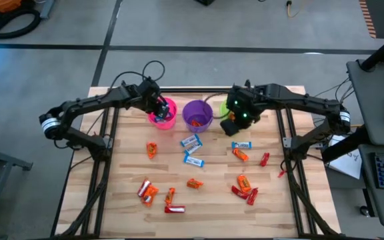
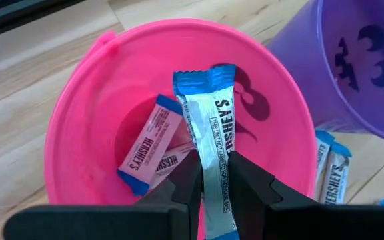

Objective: Organize candy in baskets
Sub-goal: Put the white chocolate into the pink bucket, then put the orange chocolate into the violet bucket

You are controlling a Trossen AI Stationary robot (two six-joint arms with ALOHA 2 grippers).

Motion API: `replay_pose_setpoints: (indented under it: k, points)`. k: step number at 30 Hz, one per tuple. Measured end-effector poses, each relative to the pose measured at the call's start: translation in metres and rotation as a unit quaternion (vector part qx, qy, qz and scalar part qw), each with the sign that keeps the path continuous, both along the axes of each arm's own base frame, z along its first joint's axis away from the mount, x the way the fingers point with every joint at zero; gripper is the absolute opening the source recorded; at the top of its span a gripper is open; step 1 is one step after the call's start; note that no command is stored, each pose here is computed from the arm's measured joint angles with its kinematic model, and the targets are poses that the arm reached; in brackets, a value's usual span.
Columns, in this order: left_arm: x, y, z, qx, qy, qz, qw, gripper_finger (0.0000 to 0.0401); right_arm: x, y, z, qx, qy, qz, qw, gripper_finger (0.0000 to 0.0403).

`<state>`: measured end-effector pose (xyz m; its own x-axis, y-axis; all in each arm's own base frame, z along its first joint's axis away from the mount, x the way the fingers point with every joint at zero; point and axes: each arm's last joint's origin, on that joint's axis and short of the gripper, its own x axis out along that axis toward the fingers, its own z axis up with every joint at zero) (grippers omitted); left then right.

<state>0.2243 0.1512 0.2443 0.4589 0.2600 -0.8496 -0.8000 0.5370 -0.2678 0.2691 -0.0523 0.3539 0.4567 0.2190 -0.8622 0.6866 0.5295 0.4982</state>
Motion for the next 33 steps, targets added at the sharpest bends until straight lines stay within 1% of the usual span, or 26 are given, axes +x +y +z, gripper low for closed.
replay_pose_setpoints:
  k: [5, 9, 16, 20, 24, 29, 30, 33]
  points:
    - [0.000, 0.001, -0.001, 0.002, 0.004, 0.002, 1.000, 0.0050, 0.001, 0.013, -0.001, 0.009, 0.014, 0.007, 1.000, 0.0189]
    - [0.000, 0.000, 0.000, 0.004, 0.002, 0.002, 1.000, 0.0067, 0.001, 0.020, -0.001, 0.018, 0.020, -0.002, 1.000, 0.0189]
    - [0.000, 0.000, 0.000, 0.005, 0.003, -0.002, 1.000, 0.0102, 0.002, 0.023, -0.002, 0.029, 0.029, -0.019, 0.999, 0.0189]
    - [-0.002, -0.001, 0.003, 0.009, 0.002, -0.009, 1.000, 0.0115, 0.001, 0.022, -0.007, 0.023, 0.041, -0.025, 0.999, 0.0189]
    - [-0.006, -0.005, 0.012, 0.018, -0.014, -0.020, 1.000, 0.0119, -0.001, 0.023, -0.024, 0.022, 0.071, -0.026, 0.997, 0.0189]
    - [-0.018, -0.013, 0.033, 0.048, -0.049, -0.027, 0.997, 0.0119, -0.007, 0.025, -0.059, 0.011, 0.134, -0.028, 0.990, 0.0189]
    - [-0.021, -0.015, 0.037, 0.055, -0.056, -0.029, 0.997, 0.0119, -0.008, 0.026, -0.067, 0.006, 0.150, -0.028, 0.988, 0.0189]
    - [-0.029, -0.020, 0.051, 0.084, -0.082, -0.039, 0.992, 0.0119, -0.012, 0.031, -0.089, -0.034, 0.183, -0.011, 0.982, 0.0189]
